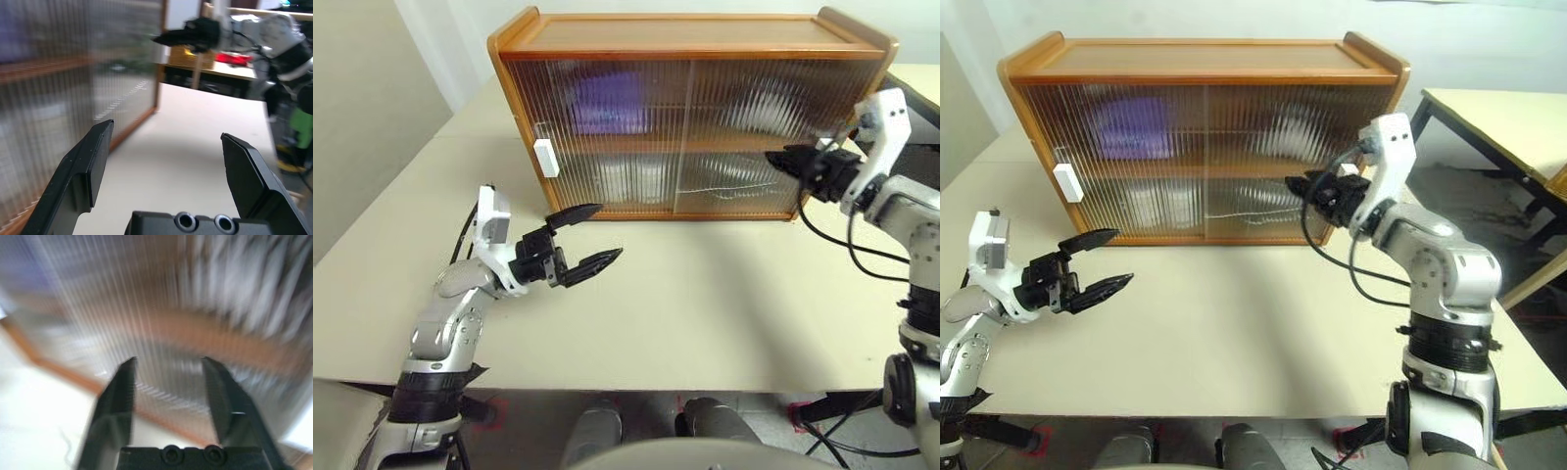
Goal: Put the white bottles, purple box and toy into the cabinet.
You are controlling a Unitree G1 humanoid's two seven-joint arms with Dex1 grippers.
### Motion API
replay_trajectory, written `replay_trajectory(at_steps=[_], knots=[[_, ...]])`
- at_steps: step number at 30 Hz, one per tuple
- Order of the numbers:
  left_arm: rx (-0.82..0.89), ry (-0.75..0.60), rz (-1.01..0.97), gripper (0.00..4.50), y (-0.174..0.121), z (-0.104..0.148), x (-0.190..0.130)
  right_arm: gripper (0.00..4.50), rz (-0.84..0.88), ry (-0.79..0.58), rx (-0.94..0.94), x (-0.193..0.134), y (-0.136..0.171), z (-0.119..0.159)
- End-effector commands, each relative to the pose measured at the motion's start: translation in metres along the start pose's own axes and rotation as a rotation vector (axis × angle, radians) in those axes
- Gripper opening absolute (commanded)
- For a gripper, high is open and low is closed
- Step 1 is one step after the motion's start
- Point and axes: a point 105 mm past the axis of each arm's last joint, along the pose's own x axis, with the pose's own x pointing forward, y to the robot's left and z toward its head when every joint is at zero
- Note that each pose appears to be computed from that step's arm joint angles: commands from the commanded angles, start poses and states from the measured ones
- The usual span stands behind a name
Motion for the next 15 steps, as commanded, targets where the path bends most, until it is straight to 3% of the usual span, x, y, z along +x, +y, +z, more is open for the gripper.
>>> replay_trajectory(at_steps=[1,3,8,12,15], knots=[[0.045,0.059,0.112,4.5,0.013,-0.007,-0.019,3.89,0.075,-0.075,0.075,-0.024,-0.011,-0.003],[0.048,0.074,0.162,4.5,0.014,-0.011,-0.028,4.48,0.072,-0.122,0.085,-0.037,-0.026,-0.01],[0.053,0.102,0.273,4.5,0.009,-0.022,-0.048,4.48,-0.018,-0.035,-0.085,-0.069,-0.067,-0.052],[0.07,0.257,0.417,4.5,0.018,-0.043,-0.071,4.48,-0.144,-0.142,-0.037,-0.086,-0.102,-0.052],[0.1,0.388,0.618,4.5,0.041,-0.057,-0.095,4.48,-0.201,-0.115,-0.053,-0.096,-0.116,-0.068]])
